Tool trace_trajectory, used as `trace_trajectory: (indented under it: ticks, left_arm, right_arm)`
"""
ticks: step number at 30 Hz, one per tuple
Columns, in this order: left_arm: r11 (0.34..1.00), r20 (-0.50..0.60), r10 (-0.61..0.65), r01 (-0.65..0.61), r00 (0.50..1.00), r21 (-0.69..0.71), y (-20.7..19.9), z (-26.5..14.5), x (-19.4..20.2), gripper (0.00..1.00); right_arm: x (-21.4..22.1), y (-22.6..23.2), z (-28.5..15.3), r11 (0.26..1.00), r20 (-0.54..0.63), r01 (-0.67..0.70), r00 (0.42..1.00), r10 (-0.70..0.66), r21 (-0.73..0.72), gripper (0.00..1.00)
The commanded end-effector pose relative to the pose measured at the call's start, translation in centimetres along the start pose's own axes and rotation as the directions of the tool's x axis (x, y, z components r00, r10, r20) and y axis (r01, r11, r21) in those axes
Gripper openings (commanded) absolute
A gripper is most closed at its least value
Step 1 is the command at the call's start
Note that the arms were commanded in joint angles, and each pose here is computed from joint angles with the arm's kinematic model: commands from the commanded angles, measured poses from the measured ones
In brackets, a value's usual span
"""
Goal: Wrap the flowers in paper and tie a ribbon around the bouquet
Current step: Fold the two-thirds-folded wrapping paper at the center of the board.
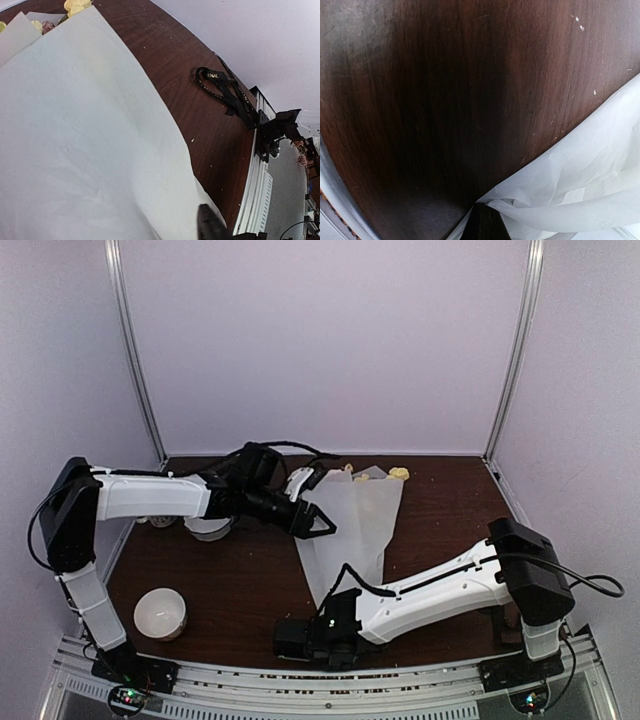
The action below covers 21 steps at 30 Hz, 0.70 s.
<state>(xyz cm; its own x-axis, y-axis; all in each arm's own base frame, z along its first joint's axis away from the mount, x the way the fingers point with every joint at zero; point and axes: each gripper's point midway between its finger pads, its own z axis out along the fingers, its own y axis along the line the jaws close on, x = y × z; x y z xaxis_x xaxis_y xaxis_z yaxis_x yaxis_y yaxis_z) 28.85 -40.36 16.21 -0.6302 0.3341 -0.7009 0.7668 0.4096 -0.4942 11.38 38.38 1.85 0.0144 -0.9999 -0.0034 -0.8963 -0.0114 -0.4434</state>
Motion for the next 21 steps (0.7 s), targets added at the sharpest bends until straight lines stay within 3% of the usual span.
trace_trajectory:
  ticks: [1, 5, 10, 15, 21]
  left_arm:
    - [0.999, 0.051, -0.011, 0.009, 0.999, 0.034, 0.9, 0.5, -1.8, 0.01]
    - [0.978, -0.004, -0.107, 0.105, 0.994, -0.181, 7.4, 0.8, 0.9, 0.0]
    - [0.945, -0.082, -0.213, 0.184, 0.974, -0.27, 12.2, 2.2, 4.9, 0.0]
    - [0.927, -0.122, -0.249, 0.2, 0.961, -0.319, 14.2, 3.5, 6.9, 0.0]
    - [0.93, -0.145, -0.253, 0.2, 0.956, -0.307, 14.8, 4.6, 7.7, 0.0]
  right_arm:
    - [1.2, 0.1, 1.4, 1.0, -0.051, -0.001, 0.999, -0.001, -0.025, 0.0]
    - [1.0, -0.3, 0.9, 1.0, -0.039, -0.007, 0.999, 0.007, -0.015, 0.0]
    - [1.0, -0.8, 0.4, 0.999, -0.02, -0.034, 0.999, 0.034, 0.001, 0.0]
    - [1.5, -0.6, -0.4, 0.998, 0.0, -0.067, 0.998, 0.067, -0.022, 0.08]
    - [1.6, -0.8, -2.6, 0.983, 0.056, -0.165, 0.984, 0.169, -0.074, 0.29]
